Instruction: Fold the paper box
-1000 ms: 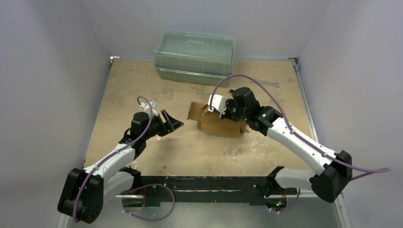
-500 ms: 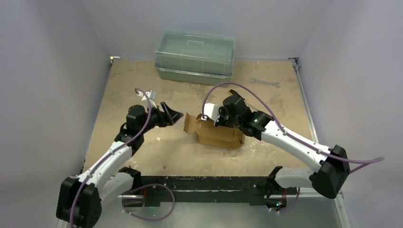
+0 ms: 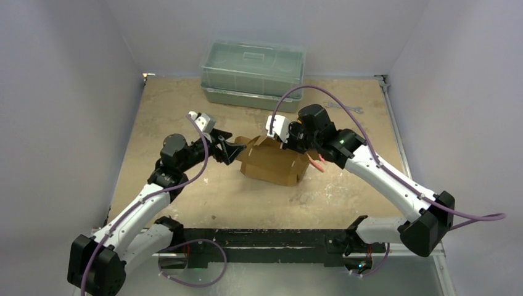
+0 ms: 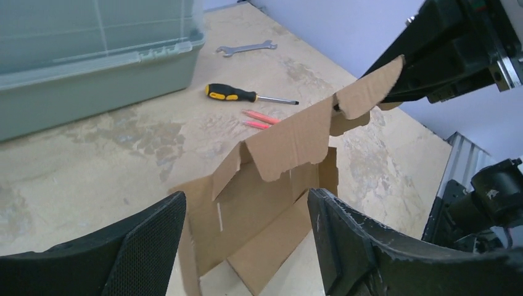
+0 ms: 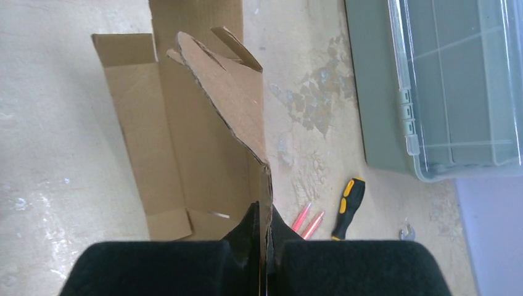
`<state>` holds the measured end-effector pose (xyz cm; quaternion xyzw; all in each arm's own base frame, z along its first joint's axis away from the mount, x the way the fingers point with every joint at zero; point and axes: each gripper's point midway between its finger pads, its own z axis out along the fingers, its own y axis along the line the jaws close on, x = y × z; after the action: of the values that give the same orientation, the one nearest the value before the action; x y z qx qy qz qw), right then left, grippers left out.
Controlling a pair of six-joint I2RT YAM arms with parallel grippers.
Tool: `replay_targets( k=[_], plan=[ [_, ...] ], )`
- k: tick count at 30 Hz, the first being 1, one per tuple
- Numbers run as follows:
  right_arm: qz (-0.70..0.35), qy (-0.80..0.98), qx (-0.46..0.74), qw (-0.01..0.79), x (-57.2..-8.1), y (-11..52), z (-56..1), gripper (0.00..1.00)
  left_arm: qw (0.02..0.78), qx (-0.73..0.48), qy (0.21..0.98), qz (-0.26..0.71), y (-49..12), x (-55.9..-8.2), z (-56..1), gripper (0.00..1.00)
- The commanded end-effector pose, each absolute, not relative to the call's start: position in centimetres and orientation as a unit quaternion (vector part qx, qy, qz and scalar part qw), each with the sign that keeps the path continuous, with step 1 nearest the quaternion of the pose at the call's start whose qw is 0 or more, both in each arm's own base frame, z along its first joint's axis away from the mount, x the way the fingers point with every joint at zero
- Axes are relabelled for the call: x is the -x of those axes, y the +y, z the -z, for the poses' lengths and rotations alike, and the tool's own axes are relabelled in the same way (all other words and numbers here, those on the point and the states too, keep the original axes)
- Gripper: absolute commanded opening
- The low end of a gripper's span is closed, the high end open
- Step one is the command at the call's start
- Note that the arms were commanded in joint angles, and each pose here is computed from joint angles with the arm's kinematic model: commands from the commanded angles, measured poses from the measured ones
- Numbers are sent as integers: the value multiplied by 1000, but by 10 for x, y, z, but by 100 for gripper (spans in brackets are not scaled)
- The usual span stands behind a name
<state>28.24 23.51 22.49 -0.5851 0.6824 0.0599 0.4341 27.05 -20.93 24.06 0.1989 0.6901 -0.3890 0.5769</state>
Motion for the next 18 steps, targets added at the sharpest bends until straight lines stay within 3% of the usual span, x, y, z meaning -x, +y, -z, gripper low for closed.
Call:
replay_targets(
  k=[1, 6, 11, 18],
  plan=[
    [-106, 675, 579, 445, -273, 243, -251, 0, 633, -260, 658, 315, -212, -276, -275, 75],
    [-117, 683, 563, 450, -279, 236, -262, 0, 673, -221, 662, 244, -181, -280, -287, 79],
    [-106, 676, 565, 461, -280, 232, -272, 0, 654, -194, 687, 253, -176, -274, -259, 83],
    [-111, 674, 567, 460, -280, 234, -277, 0, 624, -207, 701, 278, -193, -281, -243, 82]
  ],
)
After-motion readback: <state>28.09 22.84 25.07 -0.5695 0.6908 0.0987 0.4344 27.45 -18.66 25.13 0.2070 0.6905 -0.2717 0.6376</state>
